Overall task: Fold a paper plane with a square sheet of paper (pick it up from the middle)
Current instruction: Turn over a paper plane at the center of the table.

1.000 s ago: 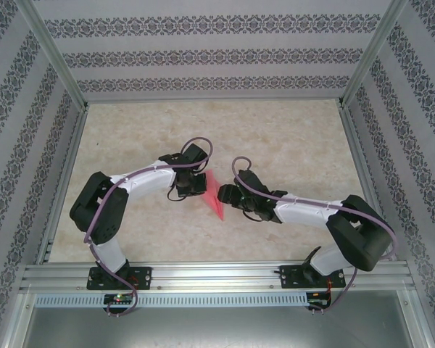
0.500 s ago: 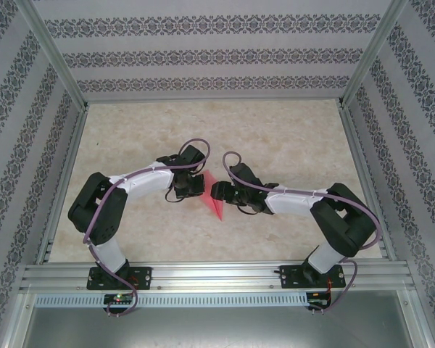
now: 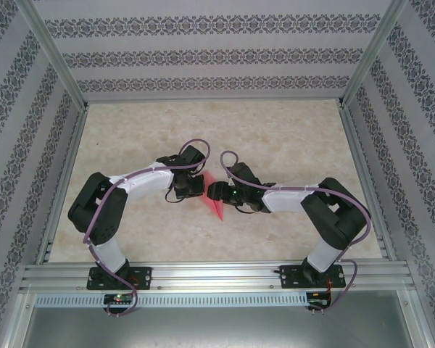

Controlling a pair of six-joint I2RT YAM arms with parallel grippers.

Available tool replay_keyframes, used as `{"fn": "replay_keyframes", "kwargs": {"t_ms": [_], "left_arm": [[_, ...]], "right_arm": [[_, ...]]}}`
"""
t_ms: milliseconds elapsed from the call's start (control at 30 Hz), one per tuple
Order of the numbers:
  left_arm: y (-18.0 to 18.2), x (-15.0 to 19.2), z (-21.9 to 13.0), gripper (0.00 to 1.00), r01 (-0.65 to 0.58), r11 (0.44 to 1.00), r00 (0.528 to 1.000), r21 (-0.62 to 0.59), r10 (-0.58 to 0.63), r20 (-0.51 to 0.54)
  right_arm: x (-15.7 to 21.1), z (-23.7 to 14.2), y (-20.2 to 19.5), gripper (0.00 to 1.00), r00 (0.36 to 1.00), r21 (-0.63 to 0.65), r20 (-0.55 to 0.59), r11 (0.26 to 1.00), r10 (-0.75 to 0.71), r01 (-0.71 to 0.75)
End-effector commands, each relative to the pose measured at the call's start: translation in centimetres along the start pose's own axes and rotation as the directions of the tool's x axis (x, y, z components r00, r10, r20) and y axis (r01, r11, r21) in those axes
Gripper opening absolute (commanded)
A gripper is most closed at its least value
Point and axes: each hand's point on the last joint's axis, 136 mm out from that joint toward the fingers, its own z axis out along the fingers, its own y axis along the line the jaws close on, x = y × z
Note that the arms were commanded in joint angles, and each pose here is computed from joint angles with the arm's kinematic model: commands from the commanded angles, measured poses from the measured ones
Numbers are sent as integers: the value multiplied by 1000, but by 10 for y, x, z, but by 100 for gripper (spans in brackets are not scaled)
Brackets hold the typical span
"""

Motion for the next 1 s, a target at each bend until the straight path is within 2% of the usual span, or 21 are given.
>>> {"fn": "replay_keyframes", "kwargs": {"t_ms": [0,267,567,967], "left_arm": [[-5,-11,-8,7,-17,999,999,33,16,40],[-6,-11,-7,8,-13,999,999,36,12,38],[-6,-11,-6,8,-11,999,999,38,10,34],[-8,-12,-8,9,-15,999,999,43,13,33]], "right_arm": [[-5,-1,13,61,999,-63,19,998,-27,28],[7,1,8,61,998,-45,-2,997,-65,65],[18,11,0,49,989,59,-58,988,-139,142],[16,9,-10,37,977,172,-61,962,-205,212]]}}
